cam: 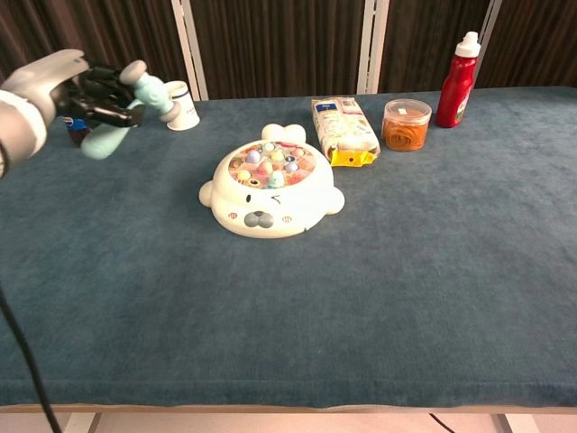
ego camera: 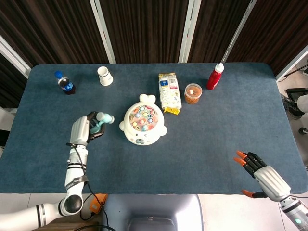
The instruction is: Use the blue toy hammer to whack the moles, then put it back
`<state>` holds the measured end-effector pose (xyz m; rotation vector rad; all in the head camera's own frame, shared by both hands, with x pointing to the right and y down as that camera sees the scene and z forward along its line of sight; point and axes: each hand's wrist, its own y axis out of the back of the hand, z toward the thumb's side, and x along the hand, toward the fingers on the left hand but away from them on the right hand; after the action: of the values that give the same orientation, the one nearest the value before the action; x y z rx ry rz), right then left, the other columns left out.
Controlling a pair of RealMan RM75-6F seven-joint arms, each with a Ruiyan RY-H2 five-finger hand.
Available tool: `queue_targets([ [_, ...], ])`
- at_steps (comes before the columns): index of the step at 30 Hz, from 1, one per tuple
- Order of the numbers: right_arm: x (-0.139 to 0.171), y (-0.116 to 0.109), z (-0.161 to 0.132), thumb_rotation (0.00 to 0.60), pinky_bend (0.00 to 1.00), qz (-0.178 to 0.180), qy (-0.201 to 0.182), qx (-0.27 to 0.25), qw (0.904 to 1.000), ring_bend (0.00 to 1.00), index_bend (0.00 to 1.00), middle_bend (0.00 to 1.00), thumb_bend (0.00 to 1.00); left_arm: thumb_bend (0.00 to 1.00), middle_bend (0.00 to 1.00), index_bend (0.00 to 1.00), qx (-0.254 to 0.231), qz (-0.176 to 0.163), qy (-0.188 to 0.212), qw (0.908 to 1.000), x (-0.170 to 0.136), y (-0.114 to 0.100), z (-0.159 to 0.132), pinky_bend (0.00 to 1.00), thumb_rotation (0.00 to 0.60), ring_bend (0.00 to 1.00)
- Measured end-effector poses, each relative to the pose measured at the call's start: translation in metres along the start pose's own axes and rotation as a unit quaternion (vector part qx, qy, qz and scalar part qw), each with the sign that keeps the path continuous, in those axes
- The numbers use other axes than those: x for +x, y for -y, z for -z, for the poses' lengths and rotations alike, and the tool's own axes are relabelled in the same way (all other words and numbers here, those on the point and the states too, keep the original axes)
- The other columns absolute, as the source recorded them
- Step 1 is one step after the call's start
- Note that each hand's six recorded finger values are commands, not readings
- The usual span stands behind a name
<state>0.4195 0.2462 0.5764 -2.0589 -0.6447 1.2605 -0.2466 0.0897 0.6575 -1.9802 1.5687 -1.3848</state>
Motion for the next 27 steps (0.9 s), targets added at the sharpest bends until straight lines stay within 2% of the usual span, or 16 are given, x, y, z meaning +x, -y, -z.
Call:
queue_targets([
  [4,0.000,-0.003,0.003,0.600,0.03,-0.001,-0.001,-0.012,0.9999,0.00,0.00,0.00,0.09,0.89,0.94,0.73,0.029,0.014,0.002,0.9995,0.019,0.023,-0.035,0.93,0.600,0.82],
  [10,0.002,-0.011,0.009,0.600,0.03,0.002,-0.005,-0.032,0.9995,0.00,0.00,0.00,0.09,0.89,0.94,0.73,0.055,0.020,-0.008,0.9982,0.044,0.055,-0.068,0.93,0.600,0.82],
  [19,0.008,-0.019,0.016,0.600,0.03,0.003,-0.018,-0.050,0.9986,0.00,0.00,0.00,0.09,0.90,0.94,0.73,0.105,0.042,-0.025,0.9933,0.059,0.096,-0.094,0.93,0.600,0.82],
  [27,0.017,-0.022,0.019,0.600,0.03,0.012,-0.019,-0.053,0.9984,0.00,0.00,0.00,0.09,0.90,0.94,0.73,0.166,0.053,-0.033,0.9841,0.057,0.112,-0.094,0.93,0.600,0.82],
])
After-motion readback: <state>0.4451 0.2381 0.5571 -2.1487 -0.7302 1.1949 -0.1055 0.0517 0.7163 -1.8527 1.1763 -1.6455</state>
